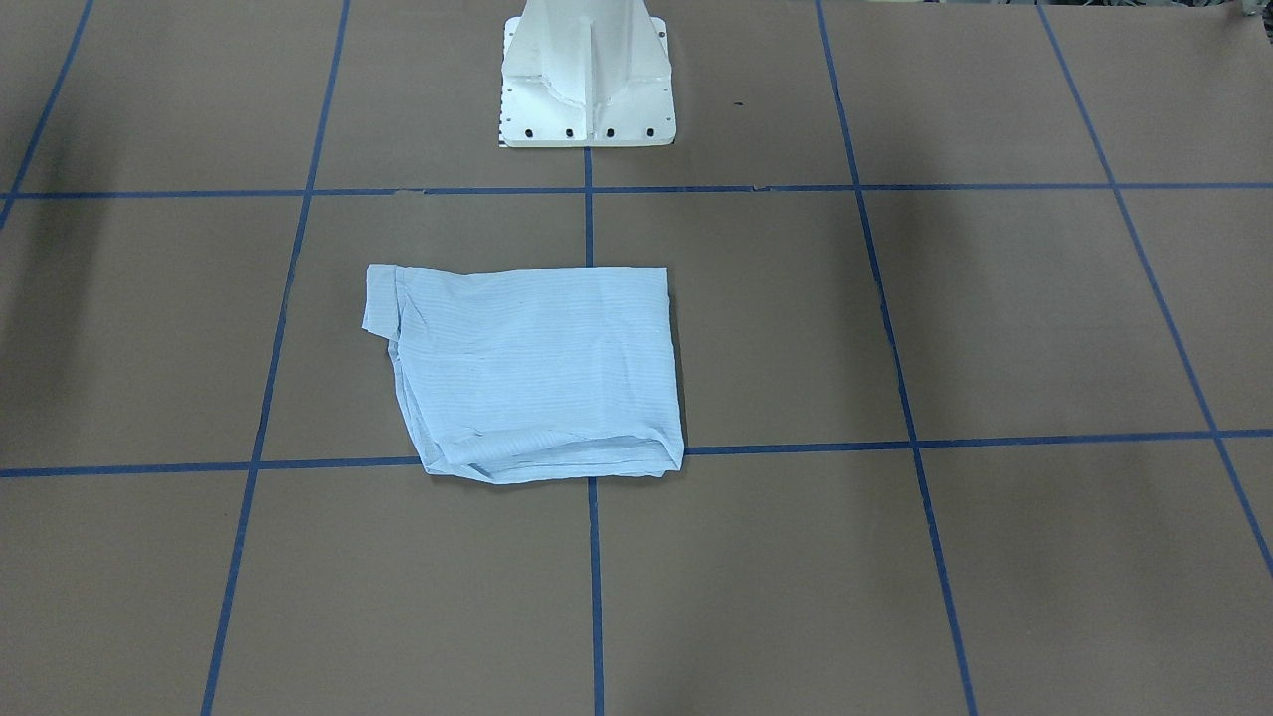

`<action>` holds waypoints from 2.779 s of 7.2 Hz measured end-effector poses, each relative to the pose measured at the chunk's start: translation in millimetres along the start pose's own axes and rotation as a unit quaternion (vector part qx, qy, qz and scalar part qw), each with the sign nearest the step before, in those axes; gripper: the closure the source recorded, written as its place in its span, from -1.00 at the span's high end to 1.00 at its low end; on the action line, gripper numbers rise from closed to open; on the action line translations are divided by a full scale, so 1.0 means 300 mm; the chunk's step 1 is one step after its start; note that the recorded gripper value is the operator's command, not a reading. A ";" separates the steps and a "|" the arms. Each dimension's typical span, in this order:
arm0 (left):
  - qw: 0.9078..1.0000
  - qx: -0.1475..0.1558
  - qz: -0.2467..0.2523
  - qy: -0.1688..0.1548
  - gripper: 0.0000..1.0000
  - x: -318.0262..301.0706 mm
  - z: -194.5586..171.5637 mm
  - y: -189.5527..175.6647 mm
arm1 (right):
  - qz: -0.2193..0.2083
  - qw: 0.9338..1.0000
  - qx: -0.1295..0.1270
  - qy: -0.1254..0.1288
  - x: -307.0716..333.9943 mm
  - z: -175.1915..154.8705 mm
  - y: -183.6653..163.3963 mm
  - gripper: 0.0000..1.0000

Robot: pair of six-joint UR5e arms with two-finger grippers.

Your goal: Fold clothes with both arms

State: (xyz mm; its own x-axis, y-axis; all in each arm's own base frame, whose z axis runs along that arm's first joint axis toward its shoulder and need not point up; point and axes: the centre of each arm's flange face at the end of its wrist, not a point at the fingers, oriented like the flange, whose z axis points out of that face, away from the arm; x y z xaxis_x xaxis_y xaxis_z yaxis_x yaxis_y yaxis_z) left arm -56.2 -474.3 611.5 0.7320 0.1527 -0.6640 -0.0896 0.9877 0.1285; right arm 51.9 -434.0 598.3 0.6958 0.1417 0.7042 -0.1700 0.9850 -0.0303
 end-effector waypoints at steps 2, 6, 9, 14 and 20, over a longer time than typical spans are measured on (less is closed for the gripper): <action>1.000 -0.001 -0.001 0.000 1.00 -0.004 0.005 0.001 | 0.000 1.000 0.001 0.004 0.000 -0.001 -0.003 1.00; 1.000 -0.002 -0.001 0.001 1.00 -0.003 0.006 -0.001 | 0.003 1.000 -0.015 0.006 -0.001 0.005 0.009 1.00; 1.000 0.000 -0.001 0.008 1.00 0.003 0.002 0.000 | -0.045 0.998 -0.051 0.011 -0.029 -0.013 0.044 1.00; 1.000 -0.002 -0.003 0.016 1.00 0.002 0.011 -0.001 | -0.062 0.996 -0.070 0.014 -0.004 -0.016 0.068 1.00; 1.000 -0.006 -0.007 0.016 1.00 -0.008 0.024 0.007 | -0.050 0.995 -0.080 0.014 0.031 0.018 0.071 1.00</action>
State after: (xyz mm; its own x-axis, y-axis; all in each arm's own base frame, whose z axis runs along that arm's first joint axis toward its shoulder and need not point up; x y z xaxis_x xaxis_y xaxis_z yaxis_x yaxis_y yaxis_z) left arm -53.4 -472.7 618.8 0.7117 0.1404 -0.6883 -0.0880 0.9899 0.1109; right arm 50.9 -412.3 608.1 0.7238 0.0435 0.6886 0.0121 0.9971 -0.0757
